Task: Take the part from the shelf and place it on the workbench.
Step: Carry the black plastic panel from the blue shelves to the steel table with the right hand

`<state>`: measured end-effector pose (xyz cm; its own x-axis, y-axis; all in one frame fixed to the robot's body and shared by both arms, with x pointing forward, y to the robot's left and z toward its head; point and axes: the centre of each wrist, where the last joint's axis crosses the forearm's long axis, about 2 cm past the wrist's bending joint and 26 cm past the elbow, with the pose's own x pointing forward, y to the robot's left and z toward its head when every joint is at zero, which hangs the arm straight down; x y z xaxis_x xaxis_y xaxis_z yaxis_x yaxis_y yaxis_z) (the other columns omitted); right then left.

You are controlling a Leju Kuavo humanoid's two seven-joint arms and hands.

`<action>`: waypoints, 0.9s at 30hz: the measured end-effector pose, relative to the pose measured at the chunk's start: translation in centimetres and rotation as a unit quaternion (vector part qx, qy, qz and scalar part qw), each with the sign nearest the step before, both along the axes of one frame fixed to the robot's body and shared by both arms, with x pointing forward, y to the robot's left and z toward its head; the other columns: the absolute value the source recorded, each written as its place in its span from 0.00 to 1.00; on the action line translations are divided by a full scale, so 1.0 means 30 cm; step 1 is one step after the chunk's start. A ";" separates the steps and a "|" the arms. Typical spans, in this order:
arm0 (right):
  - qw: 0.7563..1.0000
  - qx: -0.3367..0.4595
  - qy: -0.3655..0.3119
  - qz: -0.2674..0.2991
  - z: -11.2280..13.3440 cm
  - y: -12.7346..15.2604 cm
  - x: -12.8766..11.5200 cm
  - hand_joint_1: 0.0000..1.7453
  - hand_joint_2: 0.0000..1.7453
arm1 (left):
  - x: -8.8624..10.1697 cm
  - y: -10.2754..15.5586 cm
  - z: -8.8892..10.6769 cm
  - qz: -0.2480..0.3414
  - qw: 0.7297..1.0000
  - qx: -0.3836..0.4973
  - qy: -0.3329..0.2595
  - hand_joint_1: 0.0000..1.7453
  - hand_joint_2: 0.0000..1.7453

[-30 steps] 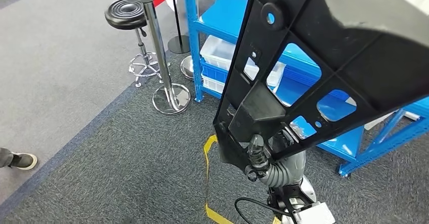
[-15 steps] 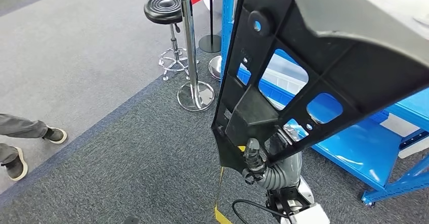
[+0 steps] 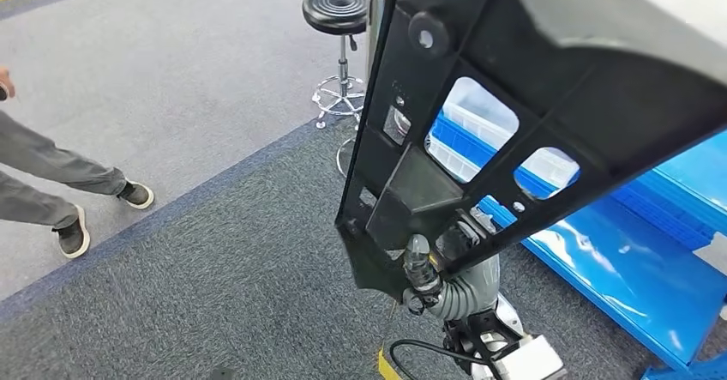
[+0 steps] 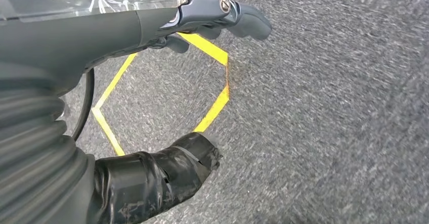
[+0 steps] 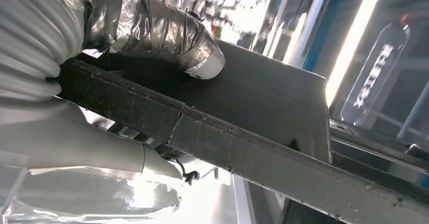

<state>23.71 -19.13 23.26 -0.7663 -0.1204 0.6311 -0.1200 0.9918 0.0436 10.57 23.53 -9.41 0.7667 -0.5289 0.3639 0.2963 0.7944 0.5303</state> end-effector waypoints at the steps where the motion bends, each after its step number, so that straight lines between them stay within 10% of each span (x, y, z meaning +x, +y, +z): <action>1: 1.000 0.003 -0.001 0.005 0.002 0.001 0.001 1.00 1.00 | 0.000 -0.001 0.000 -0.002 1.000 0.000 0.000 0.00 1.00; 27: 0.998 0.036 -0.004 0.058 -0.006 0.012 -0.005 1.00 1.00 | -0.020 -0.010 -0.004 -0.011 1.000 -0.003 0.016 0.00 1.00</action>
<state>23.55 -18.77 23.07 -0.7489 -0.2535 0.6122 -0.2346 0.9655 0.1128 9.96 23.25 -9.53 0.7662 -0.5439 0.3423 0.3314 0.7908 0.5146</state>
